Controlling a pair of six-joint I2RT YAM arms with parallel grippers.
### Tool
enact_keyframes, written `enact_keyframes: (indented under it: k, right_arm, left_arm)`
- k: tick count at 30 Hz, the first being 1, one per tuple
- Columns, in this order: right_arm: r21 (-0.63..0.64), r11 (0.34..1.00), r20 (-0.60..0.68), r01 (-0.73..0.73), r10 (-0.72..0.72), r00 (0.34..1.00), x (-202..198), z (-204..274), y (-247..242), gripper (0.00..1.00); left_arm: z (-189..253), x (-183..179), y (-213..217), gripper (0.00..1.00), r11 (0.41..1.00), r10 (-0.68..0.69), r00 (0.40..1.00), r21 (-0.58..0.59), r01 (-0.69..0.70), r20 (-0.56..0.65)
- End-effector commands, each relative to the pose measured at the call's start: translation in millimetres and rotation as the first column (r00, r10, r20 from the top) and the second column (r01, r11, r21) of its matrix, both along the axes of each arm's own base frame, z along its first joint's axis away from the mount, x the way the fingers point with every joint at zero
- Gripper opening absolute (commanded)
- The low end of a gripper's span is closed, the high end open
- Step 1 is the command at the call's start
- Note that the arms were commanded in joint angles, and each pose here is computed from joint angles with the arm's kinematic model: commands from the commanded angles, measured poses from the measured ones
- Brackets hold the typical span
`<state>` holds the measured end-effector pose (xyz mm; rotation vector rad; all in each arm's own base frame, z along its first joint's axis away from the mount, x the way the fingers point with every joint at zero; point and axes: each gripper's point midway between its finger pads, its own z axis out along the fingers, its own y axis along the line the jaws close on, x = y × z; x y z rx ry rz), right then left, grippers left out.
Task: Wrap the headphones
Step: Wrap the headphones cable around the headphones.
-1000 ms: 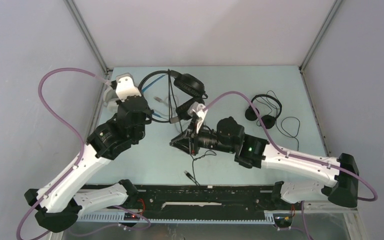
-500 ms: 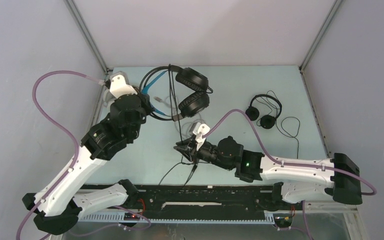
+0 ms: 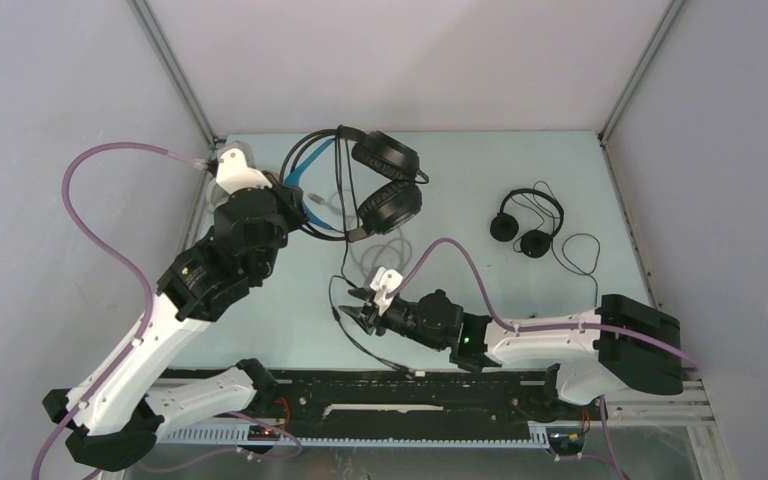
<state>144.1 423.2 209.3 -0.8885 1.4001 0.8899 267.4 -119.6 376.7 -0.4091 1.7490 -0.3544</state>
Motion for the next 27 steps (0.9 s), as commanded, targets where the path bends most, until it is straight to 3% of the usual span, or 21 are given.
enact_keyframes:
  k: [1,6,11,18,22,27]
  right_arm:
    - [0.116,0.993,0.112,0.028,-0.041,0.993,6.6,22.5,-3.2,0.42]
    - [0.102,0.993,0.155,0.065,-0.080,0.985,20.1,11.4,-16.0,0.48]
    - [0.097,0.995,0.162,0.008,-0.024,0.986,18.3,7.9,-14.6,0.53]
    - [0.257,0.966,0.179,0.023,-0.071,0.981,20.8,42.6,-14.9,0.53]
    - [0.360,0.927,0.217,0.103,-0.191,0.957,31.0,69.4,-13.4,0.53]
    - [0.395,0.870,0.212,0.295,-0.399,0.892,61.5,85.1,-9.9,0.50]
  left_arm:
    - [65.1,-5.7,2.5,0.00,0.979,0.014,0.989,-0.205,0.017,0.148]
    - [67.8,-6.3,0.4,0.00,0.979,-0.003,0.988,-0.200,0.034,0.153]
    - [70.6,-6.1,-4.6,0.00,0.978,-0.028,0.987,-0.199,0.059,0.156]
    - [72.4,-6.8,-7.6,0.00,0.974,-0.040,0.986,-0.214,0.074,0.160]
    - [72.6,-7.3,-10.3,0.00,0.971,-0.051,0.986,-0.225,0.087,0.160]
    - [71.1,-7.4,-14.4,0.00,0.967,-0.065,0.986,-0.234,0.101,0.155]
